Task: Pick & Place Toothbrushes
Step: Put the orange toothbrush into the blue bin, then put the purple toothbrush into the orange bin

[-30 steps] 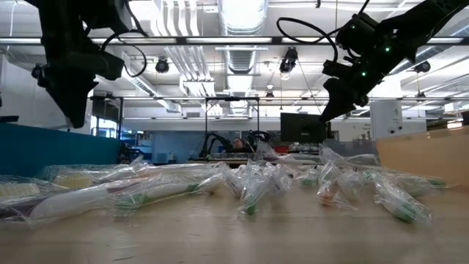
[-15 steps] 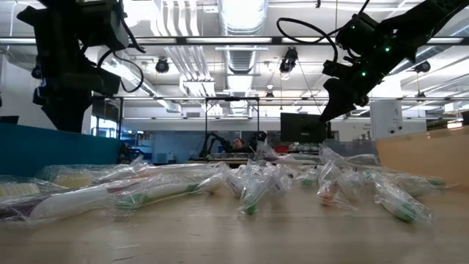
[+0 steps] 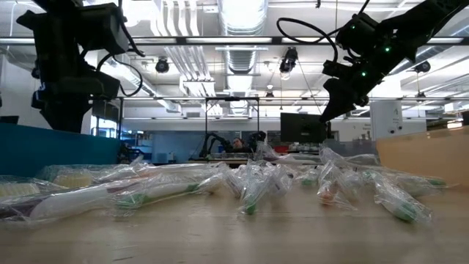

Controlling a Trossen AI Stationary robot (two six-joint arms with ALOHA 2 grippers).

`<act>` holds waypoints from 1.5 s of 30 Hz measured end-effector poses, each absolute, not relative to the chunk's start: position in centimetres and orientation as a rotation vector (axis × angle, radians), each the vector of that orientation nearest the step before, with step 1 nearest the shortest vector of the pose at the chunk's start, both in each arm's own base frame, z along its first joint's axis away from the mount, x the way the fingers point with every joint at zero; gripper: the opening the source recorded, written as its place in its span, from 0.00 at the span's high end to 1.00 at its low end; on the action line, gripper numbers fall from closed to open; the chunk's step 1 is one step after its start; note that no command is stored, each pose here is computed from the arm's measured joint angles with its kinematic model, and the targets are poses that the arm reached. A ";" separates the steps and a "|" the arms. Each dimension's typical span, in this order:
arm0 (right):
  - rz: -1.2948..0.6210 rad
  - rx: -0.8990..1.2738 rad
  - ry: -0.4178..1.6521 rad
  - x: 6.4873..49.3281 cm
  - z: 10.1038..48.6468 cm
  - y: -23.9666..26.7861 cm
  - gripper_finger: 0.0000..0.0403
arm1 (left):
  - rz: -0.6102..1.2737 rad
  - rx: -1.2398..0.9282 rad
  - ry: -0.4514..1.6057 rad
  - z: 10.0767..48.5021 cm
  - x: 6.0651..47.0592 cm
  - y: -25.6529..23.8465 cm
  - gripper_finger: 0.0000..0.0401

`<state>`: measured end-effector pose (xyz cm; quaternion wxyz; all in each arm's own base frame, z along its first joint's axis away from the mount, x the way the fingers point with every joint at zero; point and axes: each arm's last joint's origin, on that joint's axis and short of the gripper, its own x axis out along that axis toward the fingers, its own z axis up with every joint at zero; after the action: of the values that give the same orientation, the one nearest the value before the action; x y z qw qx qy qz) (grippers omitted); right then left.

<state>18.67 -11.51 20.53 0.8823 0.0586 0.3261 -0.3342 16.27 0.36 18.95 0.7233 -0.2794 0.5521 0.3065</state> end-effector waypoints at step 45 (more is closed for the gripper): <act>-0.691 0.155 0.634 19.2 21.7 -11.6 0.87 | 0.540 -0.541 1.044 23.3 18.7 0.5 0.62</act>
<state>19.15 -11.63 21.75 0.8892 0.0747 0.3051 -0.3327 18.69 0.54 23.27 0.7979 -0.2522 0.4864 0.2515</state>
